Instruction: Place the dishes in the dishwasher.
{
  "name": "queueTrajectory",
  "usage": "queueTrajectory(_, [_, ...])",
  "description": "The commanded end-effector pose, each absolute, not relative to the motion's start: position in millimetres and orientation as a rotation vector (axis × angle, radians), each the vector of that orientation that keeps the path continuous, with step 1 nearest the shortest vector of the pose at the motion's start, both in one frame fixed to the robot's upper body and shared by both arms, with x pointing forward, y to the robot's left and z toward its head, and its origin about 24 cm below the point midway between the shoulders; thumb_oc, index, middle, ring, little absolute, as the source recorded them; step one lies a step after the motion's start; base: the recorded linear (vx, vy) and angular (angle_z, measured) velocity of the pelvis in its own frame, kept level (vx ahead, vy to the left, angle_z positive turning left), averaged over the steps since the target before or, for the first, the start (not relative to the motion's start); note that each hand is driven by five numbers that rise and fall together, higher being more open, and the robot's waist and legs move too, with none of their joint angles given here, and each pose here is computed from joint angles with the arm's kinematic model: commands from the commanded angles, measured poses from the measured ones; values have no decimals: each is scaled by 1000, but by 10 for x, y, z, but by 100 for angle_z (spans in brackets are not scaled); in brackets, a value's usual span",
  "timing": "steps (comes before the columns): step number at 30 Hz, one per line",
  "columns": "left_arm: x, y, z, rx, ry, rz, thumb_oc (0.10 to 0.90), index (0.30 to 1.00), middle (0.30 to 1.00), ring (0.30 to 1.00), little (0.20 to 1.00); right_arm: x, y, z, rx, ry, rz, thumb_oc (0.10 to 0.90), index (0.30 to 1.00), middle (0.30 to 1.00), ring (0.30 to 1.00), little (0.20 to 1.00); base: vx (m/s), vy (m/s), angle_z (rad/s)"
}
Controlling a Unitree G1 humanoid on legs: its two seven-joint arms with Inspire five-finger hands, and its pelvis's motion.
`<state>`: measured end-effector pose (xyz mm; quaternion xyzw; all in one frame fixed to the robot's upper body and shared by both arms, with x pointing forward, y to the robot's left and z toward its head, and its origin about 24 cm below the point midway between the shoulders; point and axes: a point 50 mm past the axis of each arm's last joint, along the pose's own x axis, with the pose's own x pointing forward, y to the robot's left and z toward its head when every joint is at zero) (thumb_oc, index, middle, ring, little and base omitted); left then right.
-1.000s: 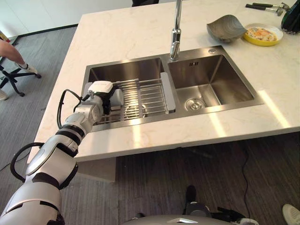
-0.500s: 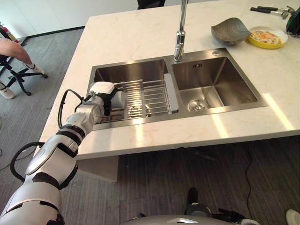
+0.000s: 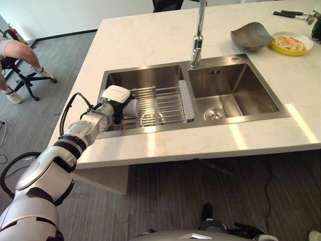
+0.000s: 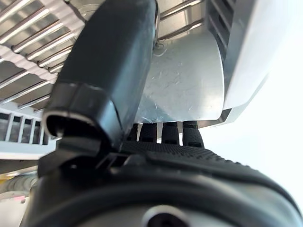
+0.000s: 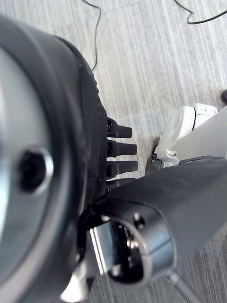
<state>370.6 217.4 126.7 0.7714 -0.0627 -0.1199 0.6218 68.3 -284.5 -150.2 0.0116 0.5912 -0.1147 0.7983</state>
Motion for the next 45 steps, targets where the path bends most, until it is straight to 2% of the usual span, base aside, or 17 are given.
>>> queueTrajectory(1, [3662,2349,2009,1494,-451,66,400,300,300,300,300,711,-2572,-1585,79,1231,-208,800,900,900,900,900,-8,-121,19])
queueTrajectory(2, [3598,2291,2021,1387,-499,65,400,300,300,300,300,691,-2574,-1588,79,1234,-213,800,900,900,900,900,2,-71,22])
queueTrajectory(4, [3593,2299,2017,1386,-496,67,400,300,300,300,300,690,-2579,-1586,77,1235,-212,800,900,900,900,900,-40,-107,20])
queueTrajectory(5, [3386,2145,2129,1043,-644,55,400,300,300,300,300,615,-2556,-1601,91,1240,-216,800,900,900,900,900,-16,-175,10])
queueTrajectory(6, [3376,2159,2121,1042,-639,57,400,300,300,300,300,611,-2563,-1600,87,1242,-214,800,900,900,900,900,-20,-299,7])
queueTrajectory(8, [3069,2175,2201,486,-760,71,400,300,300,300,300,637,-2581,-1585,54,1235,-172,800,900,900,900,900,-8,-228,1])
queueTrajectory(10, [3061,2185,2194,485,-756,72,400,300,300,300,300,632,-2586,-1584,51,1238,-170,800,900,900,900,900,0,-88,-2])
queueTrajectory(14, [2802,2240,2029,25,-770,28,400,300,300,300,300,677,-2557,-1565,-75,1241,-4,800,900,900,900,900,-90,-200,8])
queueTrajectory(23, [2622,2427,1927,-15,-721,37,400,300,300,300,300,501,-2686,-1554,-125,1298,-11,800,900,900,900,900,-174,-125,127])
queueTrajectory(25, [2516,2539,1843,9,-691,70,400,300,300,300,300,439,-2706,-1561,-49,1300,-107,800,900,900,900,900,-460,21,105])
queueTrajectory(31, [2399,2579,1675,100,-621,85,400,300,300,300,300,362,-2629,-1592,83,1269,-231,800,900,900,900,900,-318,196,143])
queueTrajectory(36, [2355,2569,1624,200,-583,85,400,300,300,300,300,304,-2618,-1611,96,1290,-274,800,900,900,900,900,-112,322,181])
queueTrajectory(38, [2316,2533,1640,320,-580,74,400,300,300,300,300,357,-2628,-1614,78,1293,-290,800,900,900,900,900,-107,697,121])
queueTrajectory(41, [2315,2527,1650,344,-584,75,400,300,300,300,300,381,-2625,-1612,92,1277,-302,800,900,900,900,900,32,379,59])
queueTrajectory(42, [2368,2433,1609,364,-573,35,400,300,300,300,300,599,-2603,-1582,146,1181,-332,800,900,900,900,900,196,599,92])
queueTrajectory(45, [2558,2200,1562,354,-559,-75,400,300,300,300,300,765,-2566,-1557,198,1114,-347,800,900,900,900,900,184,365,186])
